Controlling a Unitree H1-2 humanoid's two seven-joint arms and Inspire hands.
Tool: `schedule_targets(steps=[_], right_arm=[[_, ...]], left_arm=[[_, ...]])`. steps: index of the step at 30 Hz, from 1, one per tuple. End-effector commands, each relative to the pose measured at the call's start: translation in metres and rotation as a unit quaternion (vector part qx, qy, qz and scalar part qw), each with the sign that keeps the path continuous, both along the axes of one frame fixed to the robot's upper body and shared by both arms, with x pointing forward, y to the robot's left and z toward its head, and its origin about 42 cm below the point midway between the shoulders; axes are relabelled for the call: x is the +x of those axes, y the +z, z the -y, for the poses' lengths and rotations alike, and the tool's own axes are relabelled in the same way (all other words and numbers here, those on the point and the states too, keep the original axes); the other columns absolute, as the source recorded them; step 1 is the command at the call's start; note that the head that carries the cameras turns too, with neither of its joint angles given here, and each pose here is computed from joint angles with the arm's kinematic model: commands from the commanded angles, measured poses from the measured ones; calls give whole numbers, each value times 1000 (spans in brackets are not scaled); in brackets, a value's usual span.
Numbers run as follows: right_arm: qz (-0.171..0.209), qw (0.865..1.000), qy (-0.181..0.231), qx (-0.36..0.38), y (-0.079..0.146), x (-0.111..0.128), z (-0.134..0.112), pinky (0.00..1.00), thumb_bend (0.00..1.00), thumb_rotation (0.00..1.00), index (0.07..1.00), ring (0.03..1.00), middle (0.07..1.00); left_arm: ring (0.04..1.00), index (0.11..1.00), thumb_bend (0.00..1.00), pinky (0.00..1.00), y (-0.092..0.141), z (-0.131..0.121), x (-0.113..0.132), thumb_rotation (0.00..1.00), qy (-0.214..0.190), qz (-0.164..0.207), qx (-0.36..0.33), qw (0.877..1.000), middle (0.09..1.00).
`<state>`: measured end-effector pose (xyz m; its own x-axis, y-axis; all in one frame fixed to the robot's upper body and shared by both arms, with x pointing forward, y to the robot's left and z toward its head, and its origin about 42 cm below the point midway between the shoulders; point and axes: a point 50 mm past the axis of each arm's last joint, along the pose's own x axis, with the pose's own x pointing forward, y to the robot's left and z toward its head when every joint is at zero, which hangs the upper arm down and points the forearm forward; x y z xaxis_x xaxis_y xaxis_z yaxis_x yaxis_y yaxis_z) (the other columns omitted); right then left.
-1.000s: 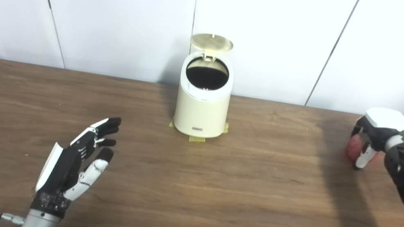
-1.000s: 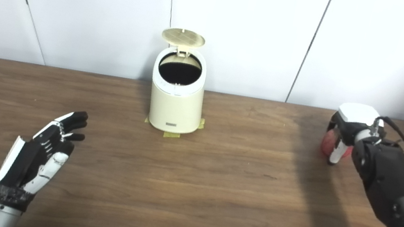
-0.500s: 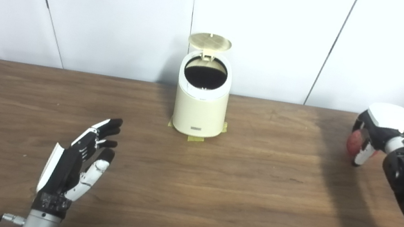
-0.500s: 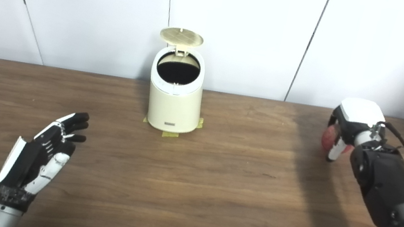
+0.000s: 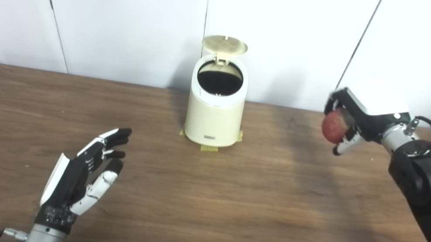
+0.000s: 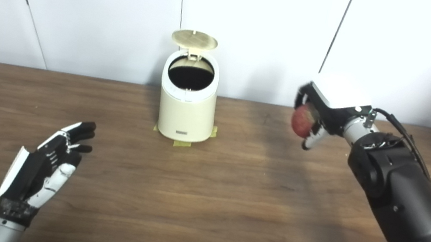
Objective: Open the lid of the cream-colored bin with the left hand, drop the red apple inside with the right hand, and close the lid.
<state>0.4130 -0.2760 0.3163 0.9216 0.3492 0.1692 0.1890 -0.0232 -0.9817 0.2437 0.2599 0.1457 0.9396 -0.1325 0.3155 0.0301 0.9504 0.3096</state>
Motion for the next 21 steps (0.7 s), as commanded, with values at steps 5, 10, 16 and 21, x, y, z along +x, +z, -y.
schedule_targets(steps=[5,10,16,21], right_arm=[[119,989,81,29,51,-14,-30,515,517,0,454,464,533],[133,982,124,57,65,-15,-59,423,518,0,467,439,528],[163,969,169,79,72,-9,-99,357,516,0,454,454,528],[153,967,183,93,67,1,-121,349,517,0,453,451,523]], left_arm=[[859,853,479,782,7,5,6,759,2,18,-6,1000,877],[860,854,446,776,6,7,5,803,5,19,1,1000,875],[860,856,450,791,1,9,6,996,9,24,-20,999,871],[855,861,466,780,-1,11,7,1000,8,23,-18,1000,874]])
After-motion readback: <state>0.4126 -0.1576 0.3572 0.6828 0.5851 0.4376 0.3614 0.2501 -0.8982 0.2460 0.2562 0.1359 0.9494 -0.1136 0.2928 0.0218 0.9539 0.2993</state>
